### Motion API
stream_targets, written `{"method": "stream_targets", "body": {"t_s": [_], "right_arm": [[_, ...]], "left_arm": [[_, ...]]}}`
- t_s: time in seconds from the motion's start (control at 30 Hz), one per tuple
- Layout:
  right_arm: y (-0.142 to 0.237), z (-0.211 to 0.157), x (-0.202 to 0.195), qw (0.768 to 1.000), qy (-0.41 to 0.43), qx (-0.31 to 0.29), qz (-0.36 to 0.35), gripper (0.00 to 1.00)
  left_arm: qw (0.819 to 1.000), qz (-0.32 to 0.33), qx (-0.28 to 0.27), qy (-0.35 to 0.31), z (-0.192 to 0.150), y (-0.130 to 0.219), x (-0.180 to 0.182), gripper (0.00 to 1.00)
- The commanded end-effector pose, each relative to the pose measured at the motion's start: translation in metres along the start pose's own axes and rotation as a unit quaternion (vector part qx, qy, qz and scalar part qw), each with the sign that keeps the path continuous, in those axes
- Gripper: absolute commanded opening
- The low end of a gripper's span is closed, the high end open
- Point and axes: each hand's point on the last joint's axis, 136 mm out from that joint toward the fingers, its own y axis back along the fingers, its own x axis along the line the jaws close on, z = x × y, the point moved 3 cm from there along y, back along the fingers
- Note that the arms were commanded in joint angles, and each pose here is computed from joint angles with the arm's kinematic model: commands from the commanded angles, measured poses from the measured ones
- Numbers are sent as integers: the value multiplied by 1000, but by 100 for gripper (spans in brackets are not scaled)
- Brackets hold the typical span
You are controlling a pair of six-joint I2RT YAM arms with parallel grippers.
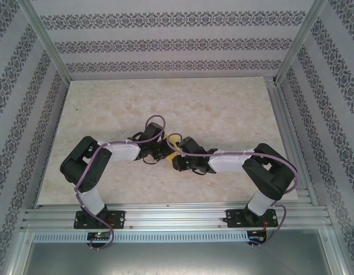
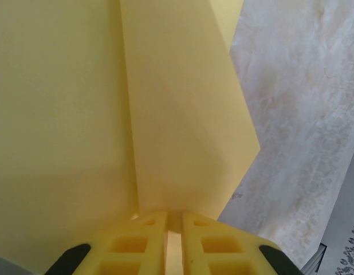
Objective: Fold a paper plane with a square sheet of paper (pick it up from the middle)
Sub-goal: Fourth fold the wing at the center of the table.
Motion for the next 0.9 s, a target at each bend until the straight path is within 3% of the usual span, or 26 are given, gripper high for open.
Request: {"method": "stream_targets", "body": {"t_s": [0.0, 0.23, 0.47, 0.87], "right_arm": [[-2, 4, -2, 999, 19, -3, -26, 21], [1, 6, 1, 1000, 19, -11, -20, 8], [1, 8, 5, 999, -5, -9, 30, 2], [-6, 4, -2, 986, -88, -7, 141, 1]], "left_arm": [[1000, -25, -6, -1, 8, 1, -13, 16], [1000, -24, -4, -3, 7, 0, -14, 16], [1000, -24, -5, -4, 8, 1, -15, 17], [999, -40, -6, -19, 10, 6, -27, 26]]}}
